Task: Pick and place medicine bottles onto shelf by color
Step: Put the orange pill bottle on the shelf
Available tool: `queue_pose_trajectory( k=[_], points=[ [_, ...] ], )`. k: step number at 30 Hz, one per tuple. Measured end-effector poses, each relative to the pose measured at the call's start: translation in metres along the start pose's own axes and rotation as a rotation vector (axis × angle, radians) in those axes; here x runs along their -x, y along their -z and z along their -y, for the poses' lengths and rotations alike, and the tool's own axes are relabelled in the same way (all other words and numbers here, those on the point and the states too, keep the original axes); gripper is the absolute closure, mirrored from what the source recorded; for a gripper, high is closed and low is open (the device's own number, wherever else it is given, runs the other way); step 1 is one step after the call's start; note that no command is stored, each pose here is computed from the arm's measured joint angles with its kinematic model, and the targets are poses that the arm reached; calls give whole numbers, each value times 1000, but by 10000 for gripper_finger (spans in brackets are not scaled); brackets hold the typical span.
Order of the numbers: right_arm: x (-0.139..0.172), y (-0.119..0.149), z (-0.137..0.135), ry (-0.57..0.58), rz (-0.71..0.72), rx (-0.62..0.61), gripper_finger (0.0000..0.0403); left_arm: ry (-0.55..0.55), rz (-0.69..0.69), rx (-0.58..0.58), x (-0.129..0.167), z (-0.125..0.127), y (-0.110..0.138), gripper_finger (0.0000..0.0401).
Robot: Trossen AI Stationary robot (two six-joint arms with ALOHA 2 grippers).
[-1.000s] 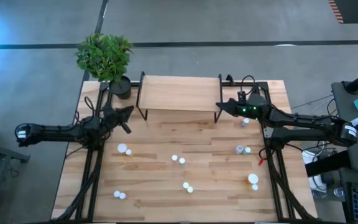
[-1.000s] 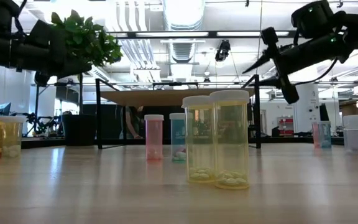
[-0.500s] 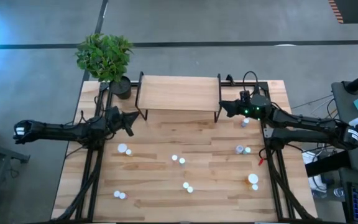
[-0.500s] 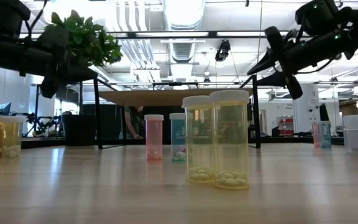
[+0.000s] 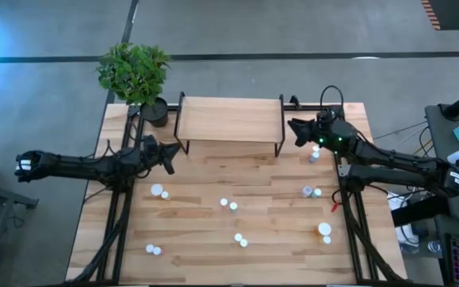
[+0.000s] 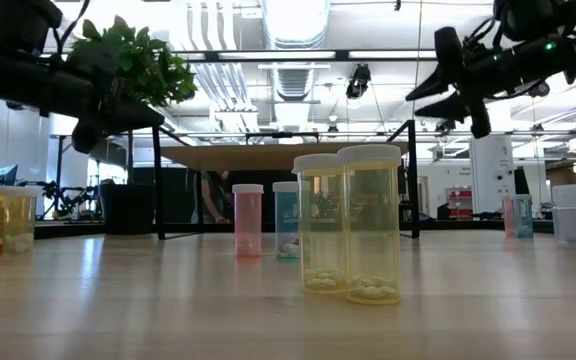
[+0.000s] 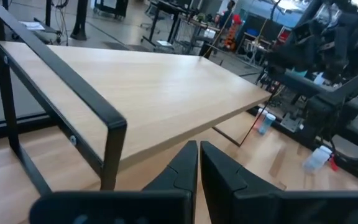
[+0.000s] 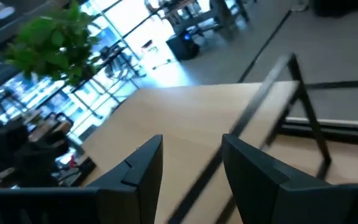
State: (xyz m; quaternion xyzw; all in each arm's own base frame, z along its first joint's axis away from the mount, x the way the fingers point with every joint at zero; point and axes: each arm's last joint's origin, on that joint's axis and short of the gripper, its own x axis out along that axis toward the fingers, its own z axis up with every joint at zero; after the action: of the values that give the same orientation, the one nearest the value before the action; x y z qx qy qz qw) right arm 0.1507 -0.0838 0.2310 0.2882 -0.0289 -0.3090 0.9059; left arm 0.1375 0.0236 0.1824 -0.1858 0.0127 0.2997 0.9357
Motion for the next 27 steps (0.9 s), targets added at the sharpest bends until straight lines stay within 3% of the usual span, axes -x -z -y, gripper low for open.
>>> queue_pose_trajectory(
  k=[6,11,18,23,27],
  points=[
    [-7,-29,-20,-5,80,226,248,5,15,-178,-6,12,-18,399],
    [-20,-71,-47,45,187,271,248,2,27,-212,-10,22,-37,399],
    [-53,-112,-82,48,60,387,248,24,-155,-293,-6,36,-68,399],
    [-79,-125,-96,68,-64,419,248,10,-300,-173,7,40,-90,399],
    [-93,-128,-113,-46,-194,476,248,39,-363,-102,13,40,-94,399]
  ],
)
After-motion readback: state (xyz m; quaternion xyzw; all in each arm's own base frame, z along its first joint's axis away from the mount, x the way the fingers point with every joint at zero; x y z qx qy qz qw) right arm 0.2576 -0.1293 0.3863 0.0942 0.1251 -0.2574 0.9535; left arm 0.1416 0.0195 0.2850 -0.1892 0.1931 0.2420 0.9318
